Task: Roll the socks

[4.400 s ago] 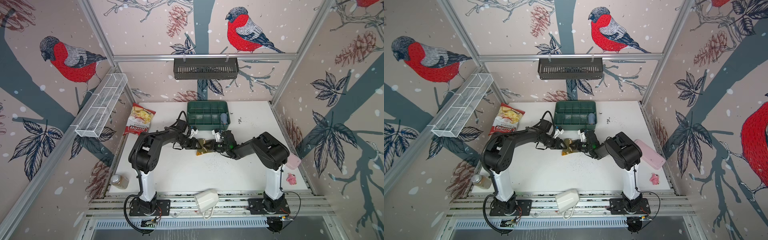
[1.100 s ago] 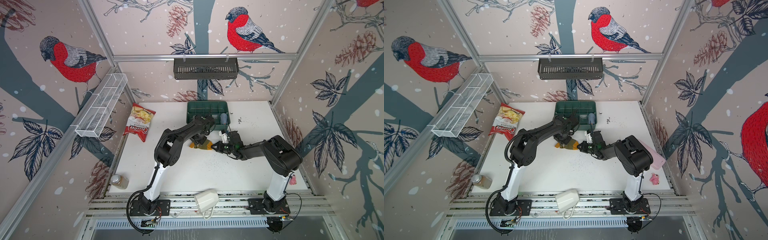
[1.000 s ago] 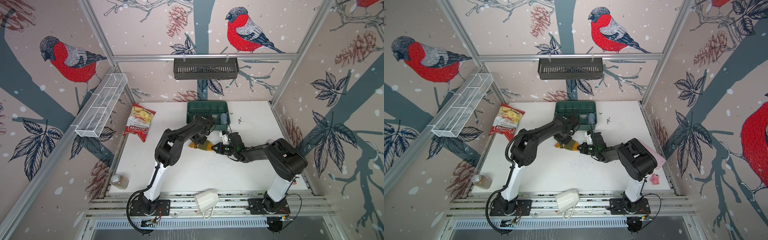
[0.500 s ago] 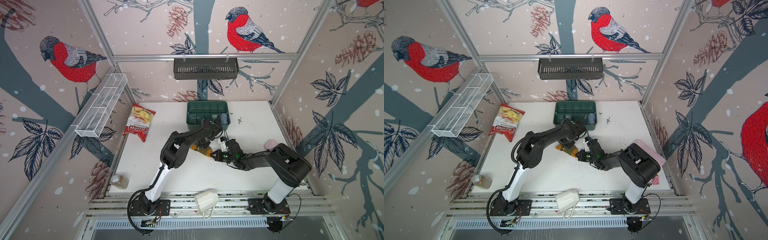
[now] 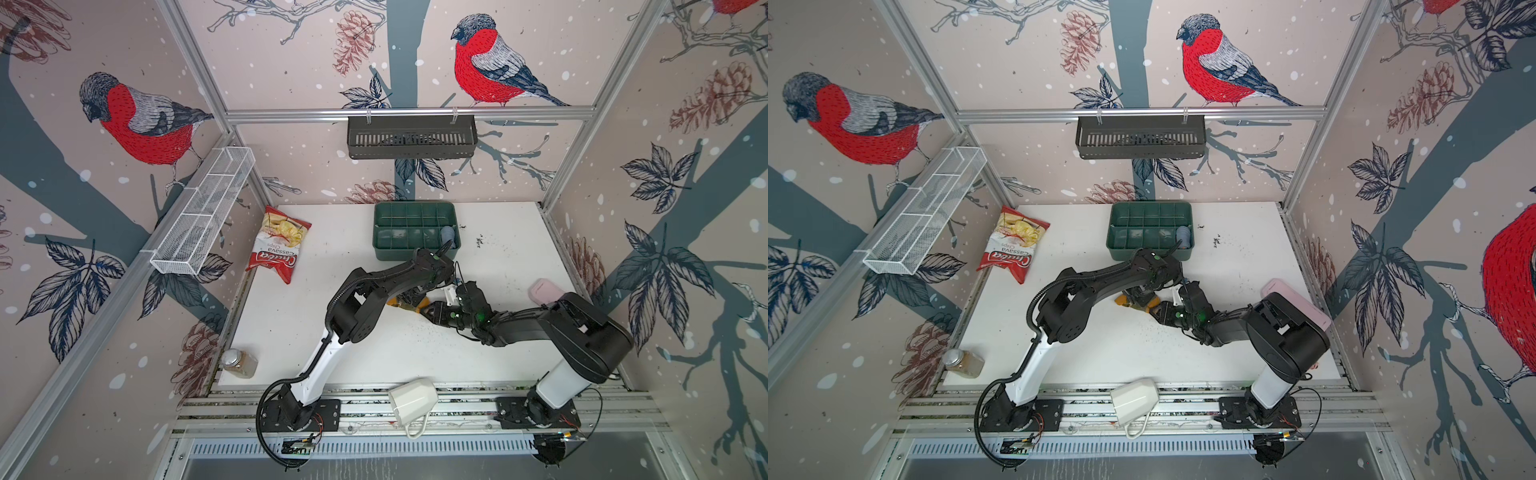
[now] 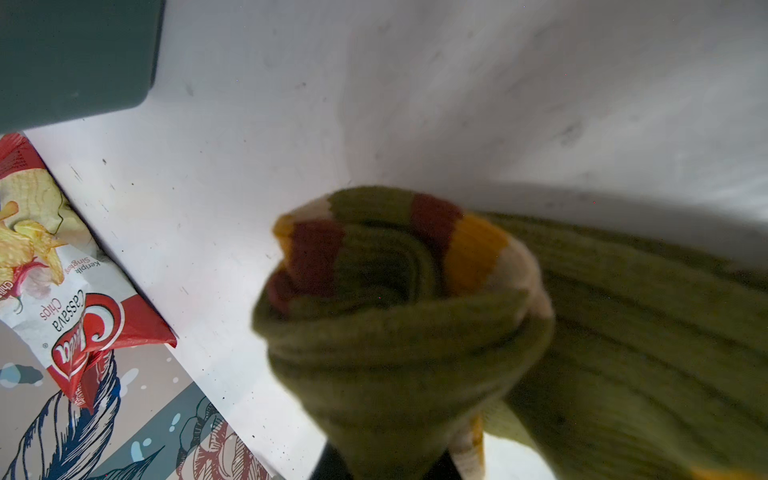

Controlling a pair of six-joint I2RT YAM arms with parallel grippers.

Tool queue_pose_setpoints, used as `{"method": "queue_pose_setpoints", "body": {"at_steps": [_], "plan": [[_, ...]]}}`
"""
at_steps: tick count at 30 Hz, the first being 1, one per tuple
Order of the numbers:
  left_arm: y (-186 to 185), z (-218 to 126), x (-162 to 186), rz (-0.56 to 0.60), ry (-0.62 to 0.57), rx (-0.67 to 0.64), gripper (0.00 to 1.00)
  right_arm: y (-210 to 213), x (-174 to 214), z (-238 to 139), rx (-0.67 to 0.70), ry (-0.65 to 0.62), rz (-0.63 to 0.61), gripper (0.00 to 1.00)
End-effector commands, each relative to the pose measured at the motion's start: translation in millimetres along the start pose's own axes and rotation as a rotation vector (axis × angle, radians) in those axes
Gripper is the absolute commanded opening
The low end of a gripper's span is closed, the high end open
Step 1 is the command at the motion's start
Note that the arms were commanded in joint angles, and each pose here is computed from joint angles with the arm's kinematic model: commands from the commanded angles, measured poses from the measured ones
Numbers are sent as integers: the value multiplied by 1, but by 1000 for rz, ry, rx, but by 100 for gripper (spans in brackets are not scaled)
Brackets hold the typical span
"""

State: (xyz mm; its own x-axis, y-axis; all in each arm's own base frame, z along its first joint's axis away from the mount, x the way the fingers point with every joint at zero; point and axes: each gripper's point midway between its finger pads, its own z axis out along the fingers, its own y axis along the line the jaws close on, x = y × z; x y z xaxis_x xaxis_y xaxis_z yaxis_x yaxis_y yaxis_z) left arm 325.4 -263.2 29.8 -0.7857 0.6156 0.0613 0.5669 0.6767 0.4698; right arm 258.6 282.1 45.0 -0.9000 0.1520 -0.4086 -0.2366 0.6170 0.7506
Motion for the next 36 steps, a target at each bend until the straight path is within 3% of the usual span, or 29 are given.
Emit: {"method": "queue_pose_setpoints", "body": {"at_steps": [1,6,10,13,26,36], "plan": [[-38,5,-2,-17,14,176,0,15,-15,-13,-59,-60,-6,41],[-41,2,-4,-12,-3,201,0,20,-40,-33,-41,-146,-38,39],[-42,-1,-6,-6,-13,212,0,23,-52,-33,-50,-148,-39,17],[-43,-2,-7,-2,-20,224,0,27,-56,-26,-78,-129,-31,10],[-48,-5,-12,16,-38,273,0,27,-53,7,-197,-73,59,8],[-51,-10,-15,16,-61,327,3,27,-56,31,-211,-60,80,7]]}}
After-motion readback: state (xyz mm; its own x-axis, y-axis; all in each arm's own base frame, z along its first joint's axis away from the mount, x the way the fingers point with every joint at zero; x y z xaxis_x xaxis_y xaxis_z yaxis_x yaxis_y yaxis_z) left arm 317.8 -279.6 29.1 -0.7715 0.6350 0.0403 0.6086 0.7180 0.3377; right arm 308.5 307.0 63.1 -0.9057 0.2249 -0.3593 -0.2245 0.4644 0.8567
